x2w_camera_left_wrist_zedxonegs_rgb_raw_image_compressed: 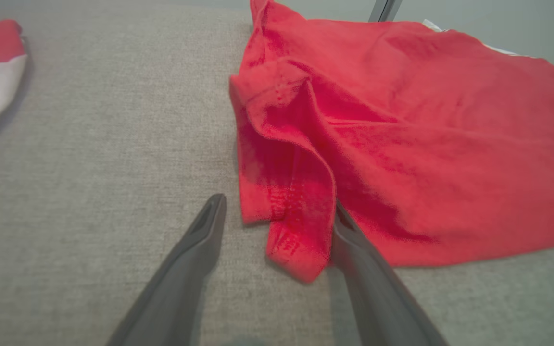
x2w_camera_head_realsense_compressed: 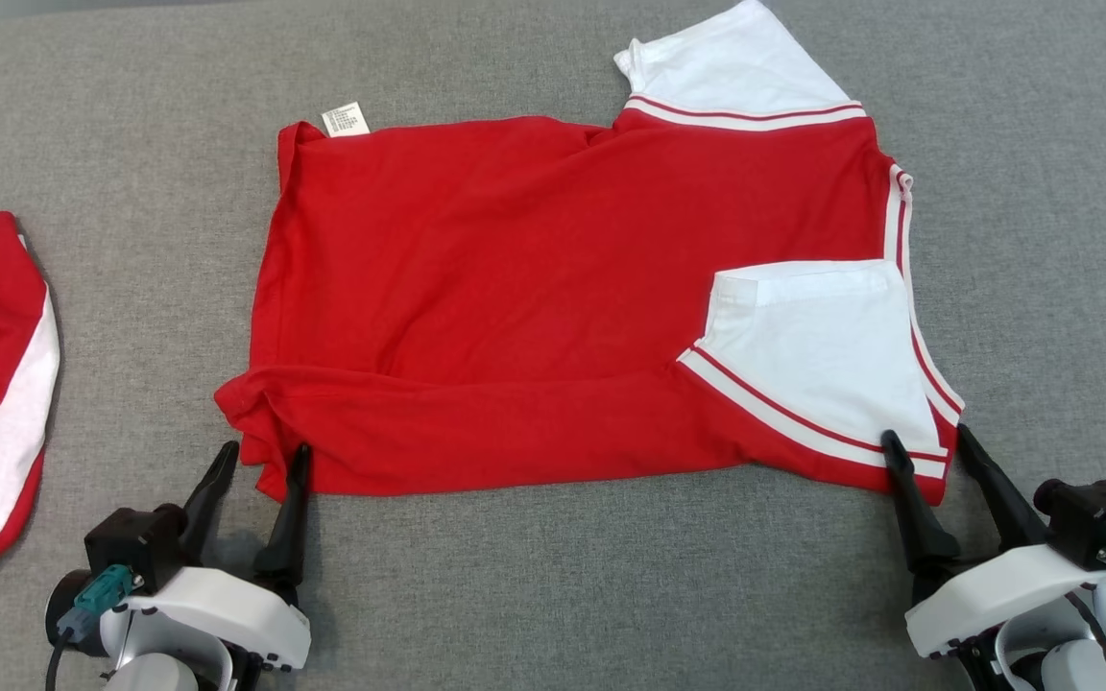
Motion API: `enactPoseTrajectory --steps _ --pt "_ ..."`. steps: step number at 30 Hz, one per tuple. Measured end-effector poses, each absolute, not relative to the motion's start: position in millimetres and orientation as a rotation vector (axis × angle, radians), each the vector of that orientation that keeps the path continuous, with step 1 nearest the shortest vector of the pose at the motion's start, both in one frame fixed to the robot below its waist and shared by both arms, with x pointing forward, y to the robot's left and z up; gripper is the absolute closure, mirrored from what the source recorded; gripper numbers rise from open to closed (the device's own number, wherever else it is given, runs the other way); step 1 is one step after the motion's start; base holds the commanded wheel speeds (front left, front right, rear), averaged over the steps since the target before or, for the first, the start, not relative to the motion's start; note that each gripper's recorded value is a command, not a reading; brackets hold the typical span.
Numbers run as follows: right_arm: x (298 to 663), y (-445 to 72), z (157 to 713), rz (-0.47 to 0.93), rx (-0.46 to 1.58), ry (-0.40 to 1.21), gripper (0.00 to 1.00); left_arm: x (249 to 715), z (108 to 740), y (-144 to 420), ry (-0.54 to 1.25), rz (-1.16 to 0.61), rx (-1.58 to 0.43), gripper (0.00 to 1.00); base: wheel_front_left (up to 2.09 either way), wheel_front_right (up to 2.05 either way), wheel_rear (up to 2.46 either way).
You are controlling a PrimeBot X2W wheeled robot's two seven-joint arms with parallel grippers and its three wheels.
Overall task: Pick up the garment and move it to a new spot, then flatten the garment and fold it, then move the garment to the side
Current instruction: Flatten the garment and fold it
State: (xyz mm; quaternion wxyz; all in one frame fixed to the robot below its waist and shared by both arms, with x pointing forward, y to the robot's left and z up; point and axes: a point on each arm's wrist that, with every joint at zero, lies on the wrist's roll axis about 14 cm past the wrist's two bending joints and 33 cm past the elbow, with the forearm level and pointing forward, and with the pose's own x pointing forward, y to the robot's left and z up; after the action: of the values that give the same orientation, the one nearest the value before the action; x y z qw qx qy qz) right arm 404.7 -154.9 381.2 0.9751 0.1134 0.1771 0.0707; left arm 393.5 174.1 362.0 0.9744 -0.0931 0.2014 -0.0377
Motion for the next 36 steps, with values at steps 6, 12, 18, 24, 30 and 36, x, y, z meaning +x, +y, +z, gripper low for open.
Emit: enactPoseTrajectory --steps 6,12,18,24,30,36 --pt "410 -151 370 0.15 0.268 0.401 0.0 401 352 172 0.433 -0.093 -0.22 0.56 0.0 0.0 0.0" --pt "413 -150 374 0.147 0.324 0.396 1.0 402 353 167 0.464 -0.134 -0.261 1.0 0.0 0.0 0.0" --pt "408 -154 390 0.127 0.428 0.368 1.0 390 369 173 0.499 -0.195 -0.229 1.0 0.0 0.0 0.0" --pt "385 -164 401 0.107 0.456 0.385 1.0 377 397 177 0.506 -0.212 -0.204 1.0 0.0 0.0 0.0" --pt "357 -171 399 0.068 0.464 0.445 1.0 351 396 173 0.587 -0.203 -0.237 1.0 0.0 0.0 0.0" --pt "353 -178 396 0.047 0.412 0.461 0.0 340 394 165 0.62 -0.2 -0.263 0.0 0.0 0.0 0.0"
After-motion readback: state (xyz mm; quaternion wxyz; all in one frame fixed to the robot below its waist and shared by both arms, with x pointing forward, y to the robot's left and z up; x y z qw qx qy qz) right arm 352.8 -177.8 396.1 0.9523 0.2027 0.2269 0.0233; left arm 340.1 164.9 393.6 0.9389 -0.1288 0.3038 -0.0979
